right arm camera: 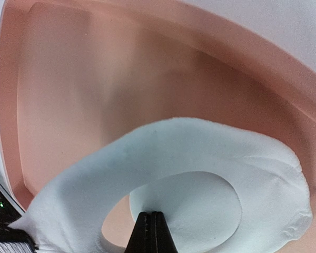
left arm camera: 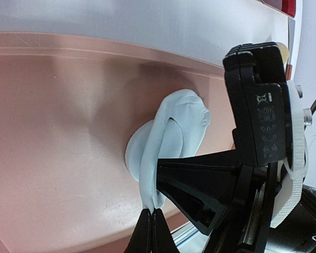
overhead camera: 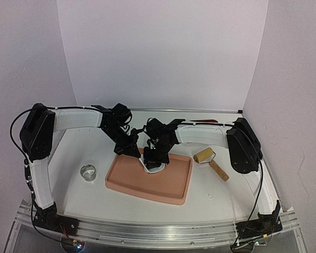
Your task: Roll out the dumpling wrappers from the dough
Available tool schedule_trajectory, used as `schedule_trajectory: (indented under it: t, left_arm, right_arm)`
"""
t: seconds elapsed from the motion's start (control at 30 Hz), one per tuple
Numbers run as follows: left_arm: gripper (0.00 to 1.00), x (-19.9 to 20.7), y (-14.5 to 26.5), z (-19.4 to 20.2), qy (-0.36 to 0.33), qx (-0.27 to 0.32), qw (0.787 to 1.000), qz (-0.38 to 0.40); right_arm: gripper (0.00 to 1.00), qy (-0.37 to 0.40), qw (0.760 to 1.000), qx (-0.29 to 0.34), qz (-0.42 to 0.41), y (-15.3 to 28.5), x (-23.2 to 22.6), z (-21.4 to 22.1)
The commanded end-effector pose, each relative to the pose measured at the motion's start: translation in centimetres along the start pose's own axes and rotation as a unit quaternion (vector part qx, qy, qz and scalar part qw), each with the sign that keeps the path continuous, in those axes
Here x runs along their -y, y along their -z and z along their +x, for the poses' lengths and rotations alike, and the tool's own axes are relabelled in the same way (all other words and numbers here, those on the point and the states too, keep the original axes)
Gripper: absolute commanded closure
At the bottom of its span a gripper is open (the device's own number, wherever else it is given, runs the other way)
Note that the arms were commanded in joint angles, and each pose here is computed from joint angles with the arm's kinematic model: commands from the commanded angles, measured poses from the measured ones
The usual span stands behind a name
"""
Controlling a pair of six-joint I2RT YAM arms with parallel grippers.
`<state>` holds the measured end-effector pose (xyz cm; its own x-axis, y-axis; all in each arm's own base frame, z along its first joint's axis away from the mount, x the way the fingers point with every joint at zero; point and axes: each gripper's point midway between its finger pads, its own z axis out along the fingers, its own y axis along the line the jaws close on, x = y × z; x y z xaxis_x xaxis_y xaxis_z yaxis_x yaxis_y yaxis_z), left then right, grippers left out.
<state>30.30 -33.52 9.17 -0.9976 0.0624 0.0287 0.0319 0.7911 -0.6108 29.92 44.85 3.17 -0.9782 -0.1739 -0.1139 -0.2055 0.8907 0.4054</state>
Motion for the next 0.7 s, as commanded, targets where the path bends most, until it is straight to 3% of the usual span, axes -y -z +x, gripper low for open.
schedule_trajectory:
  t: [0.0, 0.33, 0.67]
  left_arm:
    - [1.00, 2.6, 2.5, -0.8, -0.019, 0.034, 0.999, 0.022]
    - [1.00, 2.0, 2.0, -0.5, -0.014, 0.029, 0.999, 0.017]
    - [1.00, 2.2, 2.1, -0.6, -0.015, 0.030, 0.999, 0.018]
  right_arm:
    - [1.00, -0.007, 1.000, 0.001, 0.008, -0.6, 0.6, -0.2]
    - [1.00, 0.000, 0.998, 0.052, -0.030, 3.8, -2.5, -2.9]
    - [1.00, -0.002, 0.997, 0.062, -0.037, 5.4, -3.0, -3.3]
